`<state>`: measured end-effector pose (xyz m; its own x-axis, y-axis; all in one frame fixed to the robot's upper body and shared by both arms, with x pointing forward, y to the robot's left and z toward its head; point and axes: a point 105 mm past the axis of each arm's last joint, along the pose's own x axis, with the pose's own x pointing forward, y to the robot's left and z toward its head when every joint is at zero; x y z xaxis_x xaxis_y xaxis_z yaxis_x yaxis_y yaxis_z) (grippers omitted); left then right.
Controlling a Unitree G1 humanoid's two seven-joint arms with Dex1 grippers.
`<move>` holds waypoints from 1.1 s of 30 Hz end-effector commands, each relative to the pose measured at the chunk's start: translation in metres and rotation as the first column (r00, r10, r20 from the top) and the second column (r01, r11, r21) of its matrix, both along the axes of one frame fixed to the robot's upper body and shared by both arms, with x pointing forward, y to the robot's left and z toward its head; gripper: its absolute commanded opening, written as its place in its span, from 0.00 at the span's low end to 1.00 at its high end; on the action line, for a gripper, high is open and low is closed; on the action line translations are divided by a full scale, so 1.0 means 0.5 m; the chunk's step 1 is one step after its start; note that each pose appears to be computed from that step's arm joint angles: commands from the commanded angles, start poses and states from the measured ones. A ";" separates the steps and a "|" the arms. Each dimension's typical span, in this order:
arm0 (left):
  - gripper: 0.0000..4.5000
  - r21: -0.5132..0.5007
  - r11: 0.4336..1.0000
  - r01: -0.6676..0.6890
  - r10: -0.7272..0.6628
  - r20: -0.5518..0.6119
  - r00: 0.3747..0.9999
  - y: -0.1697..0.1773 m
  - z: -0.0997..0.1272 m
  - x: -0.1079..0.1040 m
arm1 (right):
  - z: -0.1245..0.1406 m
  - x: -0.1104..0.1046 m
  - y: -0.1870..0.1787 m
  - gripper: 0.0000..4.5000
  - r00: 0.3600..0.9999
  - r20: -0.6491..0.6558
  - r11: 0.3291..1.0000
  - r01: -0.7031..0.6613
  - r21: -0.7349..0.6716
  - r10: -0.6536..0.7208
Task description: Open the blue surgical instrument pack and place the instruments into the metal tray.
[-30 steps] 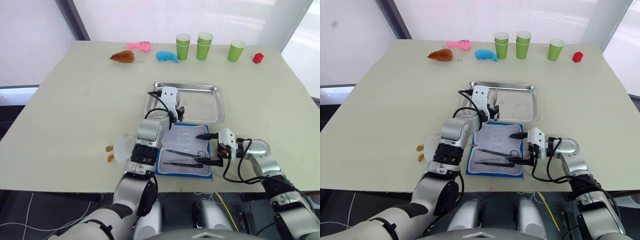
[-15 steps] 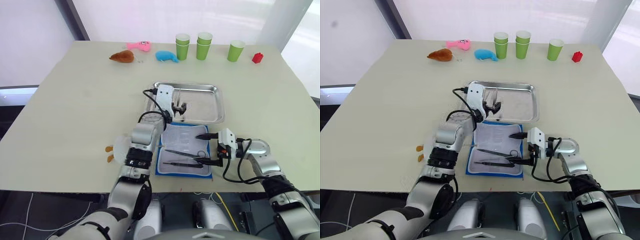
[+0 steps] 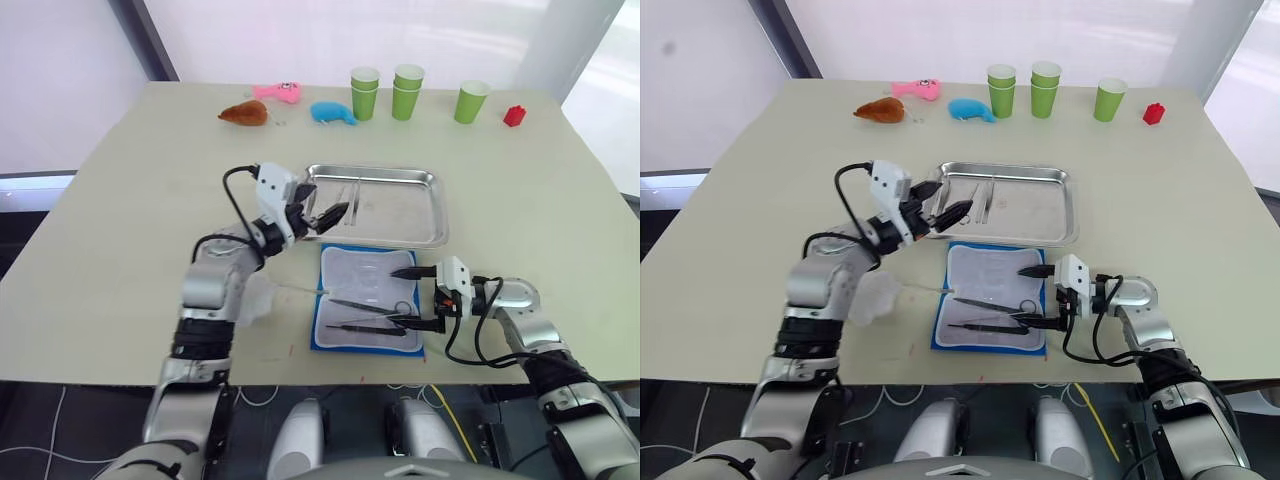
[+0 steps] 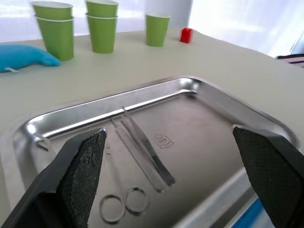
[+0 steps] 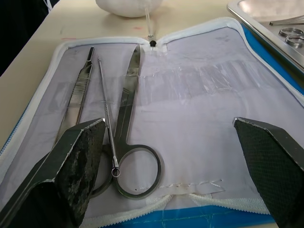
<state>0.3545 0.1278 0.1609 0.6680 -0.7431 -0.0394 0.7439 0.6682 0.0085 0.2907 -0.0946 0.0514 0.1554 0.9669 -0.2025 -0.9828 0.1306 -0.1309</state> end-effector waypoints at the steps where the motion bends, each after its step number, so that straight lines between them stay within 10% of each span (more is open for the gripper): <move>1: 1.00 -0.029 0.985 0.169 -0.168 0.052 0.984 0.022 0.050 -0.057 | -0.073 -0.035 -0.009 1.00 0.988 -0.154 0.998 -0.011 -0.067 0.000; 12: 1.00 0.134 0.889 0.438 -0.445 0.033 0.895 0.106 0.059 -0.154 | -0.070 -0.032 -0.016 1.00 0.988 -0.152 0.997 -0.013 -0.075 0.002; 18: 1.00 0.285 0.743 0.606 -0.619 -0.052 0.784 0.135 0.045 -0.212 | -0.070 -0.033 -0.019 1.00 0.988 -0.155 0.997 -0.018 -0.080 0.005; 33: 1.00 0.325 0.637 0.698 -0.714 -0.091 0.694 0.132 0.041 -0.241 | -0.069 -0.038 -0.024 1.00 0.987 -0.158 0.997 -0.021 -0.081 0.008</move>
<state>0.2413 0.1967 0.1786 0.0158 -0.9380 -0.3463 0.9884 -0.0377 0.1472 0.2882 -0.0981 0.0519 0.1361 0.9671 -0.2151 -0.9857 0.1103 -0.1275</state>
